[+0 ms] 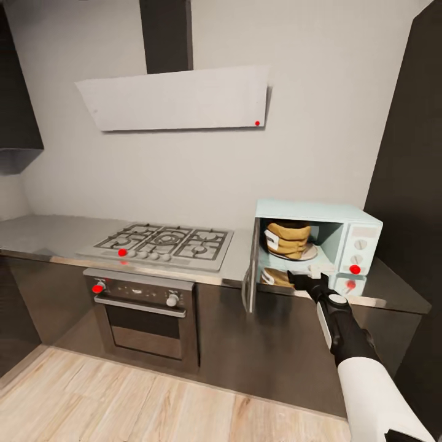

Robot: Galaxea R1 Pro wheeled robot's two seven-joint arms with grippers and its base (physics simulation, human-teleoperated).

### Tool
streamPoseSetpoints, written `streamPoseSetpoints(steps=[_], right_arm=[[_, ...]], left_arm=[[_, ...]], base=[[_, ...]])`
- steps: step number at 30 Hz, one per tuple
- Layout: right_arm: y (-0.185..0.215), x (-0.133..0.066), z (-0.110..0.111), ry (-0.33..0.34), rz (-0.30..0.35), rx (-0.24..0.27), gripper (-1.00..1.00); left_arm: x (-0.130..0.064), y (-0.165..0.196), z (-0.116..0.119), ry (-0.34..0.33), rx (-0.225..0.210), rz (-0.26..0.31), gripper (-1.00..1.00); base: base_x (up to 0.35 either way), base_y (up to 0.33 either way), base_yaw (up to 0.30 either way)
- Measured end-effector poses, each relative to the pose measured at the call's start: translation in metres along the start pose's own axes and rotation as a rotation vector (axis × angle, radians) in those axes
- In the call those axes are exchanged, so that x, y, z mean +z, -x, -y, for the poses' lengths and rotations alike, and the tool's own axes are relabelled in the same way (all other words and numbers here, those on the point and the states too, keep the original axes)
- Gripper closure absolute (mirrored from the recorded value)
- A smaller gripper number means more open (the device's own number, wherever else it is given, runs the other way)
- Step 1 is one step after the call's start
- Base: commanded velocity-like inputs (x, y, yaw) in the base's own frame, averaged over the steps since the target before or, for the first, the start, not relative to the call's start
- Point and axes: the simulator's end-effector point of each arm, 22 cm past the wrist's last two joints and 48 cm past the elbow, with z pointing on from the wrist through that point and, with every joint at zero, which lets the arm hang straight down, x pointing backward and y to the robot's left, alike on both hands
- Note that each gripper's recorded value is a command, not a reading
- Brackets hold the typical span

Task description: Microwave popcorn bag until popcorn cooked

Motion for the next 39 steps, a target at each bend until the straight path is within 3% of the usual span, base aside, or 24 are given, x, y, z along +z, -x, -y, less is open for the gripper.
streamPoseSetpoints(steps=[6,12,15,18,19,21,23,25,27,28,30,31,35,39], right_arm=[[0.006,-0.001,0.001,-0.003,0.011,-0.003,-1.00],[-0.049,-0.013,-0.001,0.004,-0.068,-0.007,-1.00],[-0.131,-0.028,-0.013,0.028,-0.213,0.006,-1.00],[-0.241,-0.060,-0.029,0.068,-0.433,0.008,-1.00],[-0.260,-0.067,-0.021,0.066,-0.477,0.005,-1.00],[-0.321,-0.097,0.003,0.054,-0.628,-0.002,-1.00],[-0.403,-0.157,0.017,0.056,-0.831,0.011,-1.00],[-0.443,-0.198,0.025,0.063,-0.922,0.021,-1.00],[-0.470,-0.230,0.028,0.066,-0.965,0.023,-1.00],[-0.492,-0.260,0.029,0.066,-1.008,0.023,-1.00],[-0.542,-0.343,0.028,0.068,-1.118,0.021,-1.00],[-0.556,-0.370,0.028,0.070,-1.154,0.020,-1.00],[-0.574,-0.410,0.031,0.059,-1.196,0.022,-1.00],[-0.580,-0.423,0.029,0.058,-1.212,0.025,-1.00]], left_arm=[[0.000,0.000,0.000,0.000,0.000,0.000,-1.00],[0.000,0.000,0.000,0.000,-0.001,0.000,-1.00],[0.000,0.000,0.000,0.000,-0.001,0.000,-1.00],[0.000,0.000,0.000,-0.001,0.002,0.000,-1.00],[0.000,0.000,0.000,-0.001,0.003,0.000,-1.00],[0.000,0.001,-0.001,0.000,0.006,0.002,-1.00],[0.000,0.001,-0.002,0.001,0.007,0.003,-1.00],[0.000,0.002,-0.002,0.000,0.007,0.004,-1.00],[0.000,0.004,-0.001,-0.001,0.006,0.007,-1.00],[0.000,0.004,0.000,-0.002,0.005,0.009,-1.00],[0.000,0.005,-0.001,0.000,-0.003,0.011,-1.00],[0.000,0.006,-0.001,0.001,-0.007,0.011,-1.00],[0.001,0.007,-0.003,0.005,-0.021,0.012,-1.00],[0.001,0.010,-0.002,0.001,-0.019,0.019,-1.00]], base=[[-0.273,0.000,0.000],[-0.322,0.000,0.000],[-0.222,0.000,0.000],[-0.031,0.000,0.000],[-0.006,0.000,0.000],[-0.001,0.000,0.000],[0.000,0.000,0.000],[0.000,0.000,0.000],[0.000,0.000,0.000],[0.000,0.000,0.000],[0.000,0.000,0.000],[0.000,0.000,0.000],[0.000,0.000,-0.178],[0.000,0.000,-0.285]])
